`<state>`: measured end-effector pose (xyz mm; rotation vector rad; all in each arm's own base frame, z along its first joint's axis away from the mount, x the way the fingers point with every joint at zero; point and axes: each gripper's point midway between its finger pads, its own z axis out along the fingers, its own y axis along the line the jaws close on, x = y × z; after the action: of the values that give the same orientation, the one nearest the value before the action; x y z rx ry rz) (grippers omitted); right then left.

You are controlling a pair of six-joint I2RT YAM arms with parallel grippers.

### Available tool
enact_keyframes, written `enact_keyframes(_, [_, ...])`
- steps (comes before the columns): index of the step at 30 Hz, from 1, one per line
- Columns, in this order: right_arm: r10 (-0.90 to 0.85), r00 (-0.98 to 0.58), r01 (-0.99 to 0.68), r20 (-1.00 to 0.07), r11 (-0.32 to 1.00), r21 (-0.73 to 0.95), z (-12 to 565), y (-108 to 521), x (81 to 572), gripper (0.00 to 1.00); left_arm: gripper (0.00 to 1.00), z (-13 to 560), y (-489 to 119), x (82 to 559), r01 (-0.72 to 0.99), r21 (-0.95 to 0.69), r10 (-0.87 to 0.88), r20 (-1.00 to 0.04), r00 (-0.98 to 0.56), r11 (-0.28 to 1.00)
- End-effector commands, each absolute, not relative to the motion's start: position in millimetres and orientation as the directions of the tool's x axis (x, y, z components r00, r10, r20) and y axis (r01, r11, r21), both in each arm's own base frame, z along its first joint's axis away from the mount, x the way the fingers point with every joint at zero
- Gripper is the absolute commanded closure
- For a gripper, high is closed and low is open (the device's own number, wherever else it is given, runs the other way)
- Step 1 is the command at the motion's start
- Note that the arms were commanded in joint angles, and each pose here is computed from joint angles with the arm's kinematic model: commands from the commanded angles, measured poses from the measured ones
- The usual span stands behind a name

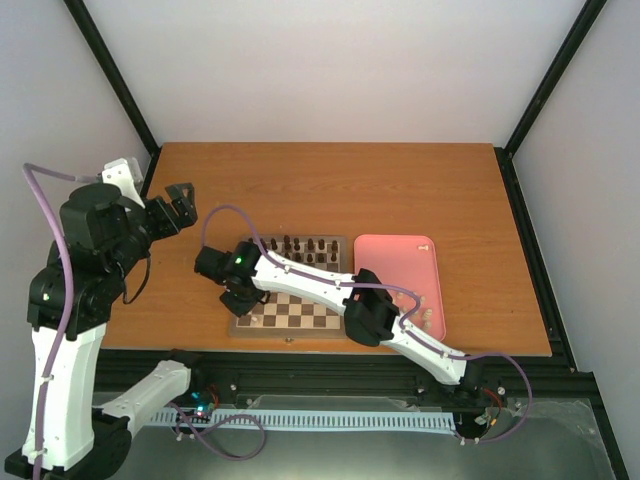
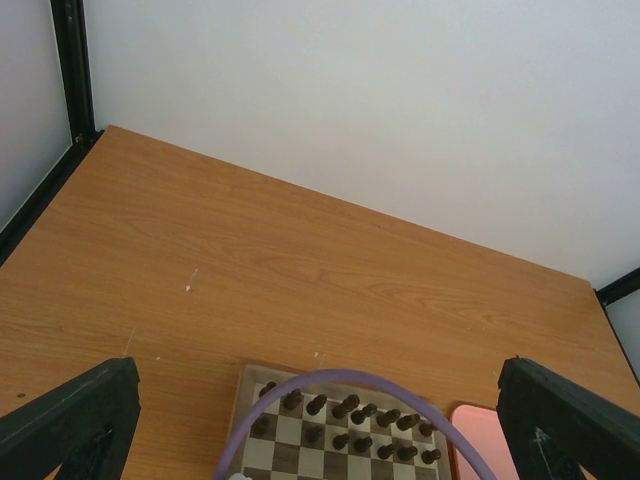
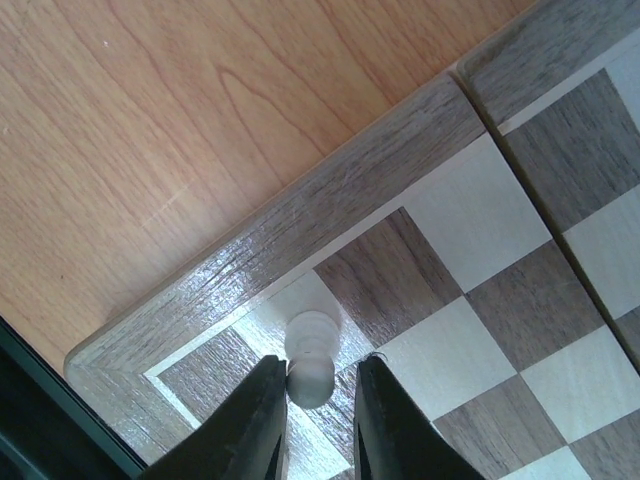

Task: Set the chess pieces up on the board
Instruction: Place the chess piece on the chessboard.

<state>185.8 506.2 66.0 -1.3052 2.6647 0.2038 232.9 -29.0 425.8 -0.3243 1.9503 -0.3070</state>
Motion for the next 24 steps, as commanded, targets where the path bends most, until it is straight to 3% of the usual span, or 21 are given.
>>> enact_keyframes(1, [-0.783,-0.589,-0.803,-0.202,0.595,0.034,65.7,502.4,183.9,0.78,0.00,424.8,-26.5,231.7,-0.091,-0.351,-0.358,-0.853,-0.379,0.932])
enact_keyframes(7, [-0.790,-0.567,-0.818,-0.233,0.573,0.048,76.8,506.7,182.8,0.70,0.00,424.0,-28.0,236.3,-0.088,-0.344,-0.351,-0.854,-0.385,0.935])
enact_keyframes(11, [-0.796,-0.545,-0.833,-0.263,0.550,0.063,86.7,512.1,180.5,0.58,0.00,424.0,-28.4,238.4,-0.088,-0.339,-0.345,-0.855,-0.387,0.937])
enact_keyframes(24, [-0.807,-0.535,-0.844,-0.251,0.523,0.119,88.9,514.3,169.2,0.58,0.00,421.1,-24.9,237.5,-0.103,-0.322,-0.336,-0.859,-0.386,0.941])
